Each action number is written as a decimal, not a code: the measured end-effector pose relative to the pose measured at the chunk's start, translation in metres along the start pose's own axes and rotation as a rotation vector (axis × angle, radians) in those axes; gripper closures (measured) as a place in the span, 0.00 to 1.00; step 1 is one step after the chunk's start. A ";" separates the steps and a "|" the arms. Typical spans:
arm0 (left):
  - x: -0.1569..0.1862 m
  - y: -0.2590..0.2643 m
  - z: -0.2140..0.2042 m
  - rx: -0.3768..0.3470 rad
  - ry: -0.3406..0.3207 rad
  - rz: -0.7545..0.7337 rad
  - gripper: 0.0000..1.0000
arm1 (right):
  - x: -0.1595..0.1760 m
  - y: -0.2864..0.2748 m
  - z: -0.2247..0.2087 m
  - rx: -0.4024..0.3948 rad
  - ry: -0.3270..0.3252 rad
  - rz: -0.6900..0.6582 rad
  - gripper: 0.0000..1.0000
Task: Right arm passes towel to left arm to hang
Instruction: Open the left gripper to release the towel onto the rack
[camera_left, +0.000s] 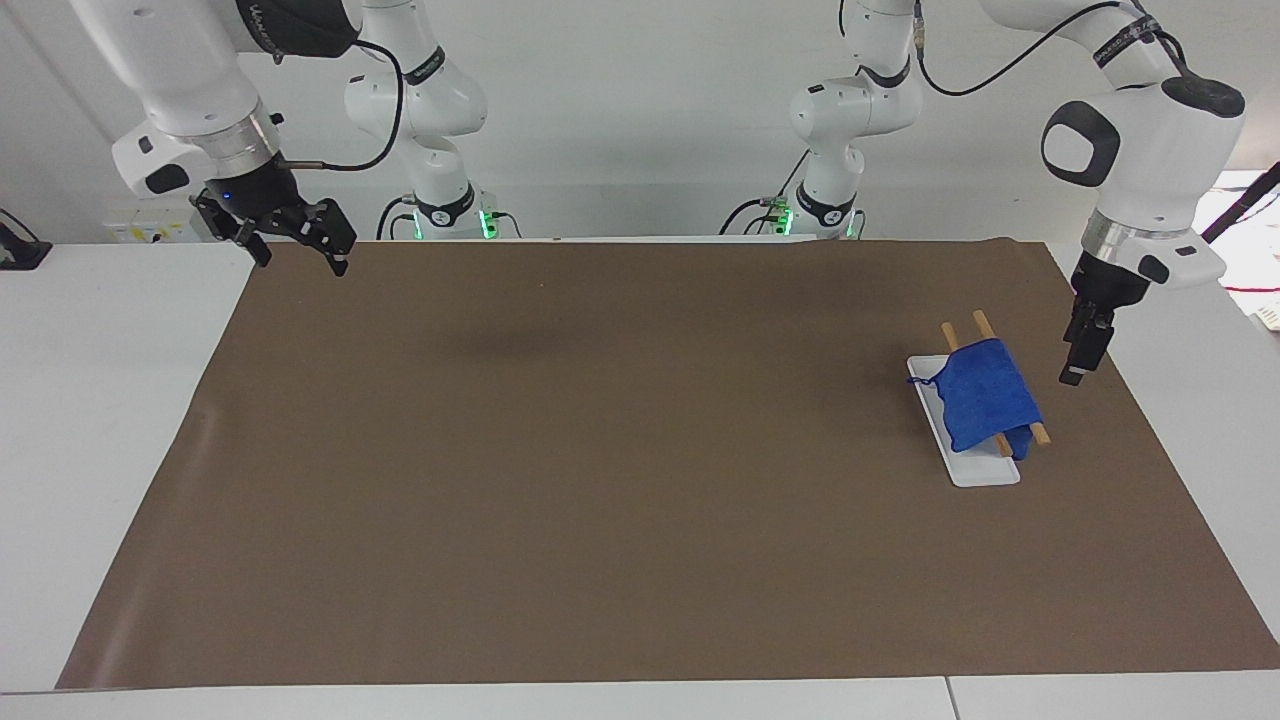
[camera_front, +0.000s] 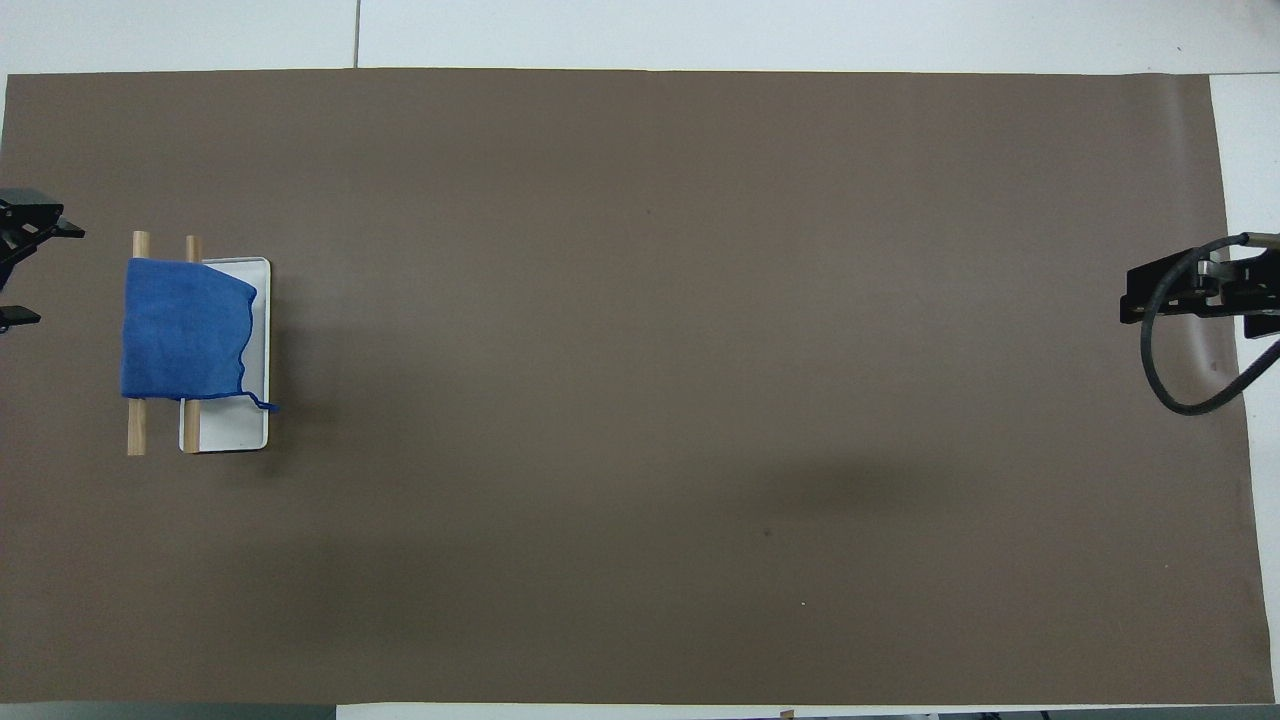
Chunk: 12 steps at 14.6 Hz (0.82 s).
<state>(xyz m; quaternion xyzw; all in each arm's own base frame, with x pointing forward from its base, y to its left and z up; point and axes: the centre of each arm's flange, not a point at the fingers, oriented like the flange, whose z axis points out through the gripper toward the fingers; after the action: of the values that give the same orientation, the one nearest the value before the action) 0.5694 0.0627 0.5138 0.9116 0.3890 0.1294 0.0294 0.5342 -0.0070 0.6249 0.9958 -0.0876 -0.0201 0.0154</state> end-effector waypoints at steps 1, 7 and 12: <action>-0.005 0.005 0.001 0.006 -0.012 0.079 0.00 | 0.000 0.000 0.000 0.000 0.000 0.004 0.00; -0.022 0.034 -0.012 0.034 -0.090 0.371 0.00 | 0.000 0.000 0.000 0.000 0.000 0.005 0.00; -0.026 0.051 -0.037 0.038 -0.167 0.493 0.00 | 0.000 0.000 0.000 0.000 0.000 0.005 0.00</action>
<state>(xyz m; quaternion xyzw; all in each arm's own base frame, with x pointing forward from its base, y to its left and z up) 0.5782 0.0072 0.5513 0.9868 0.1537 0.0497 0.0118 0.5342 -0.0070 0.6249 0.9956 -0.0903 -0.0201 0.0155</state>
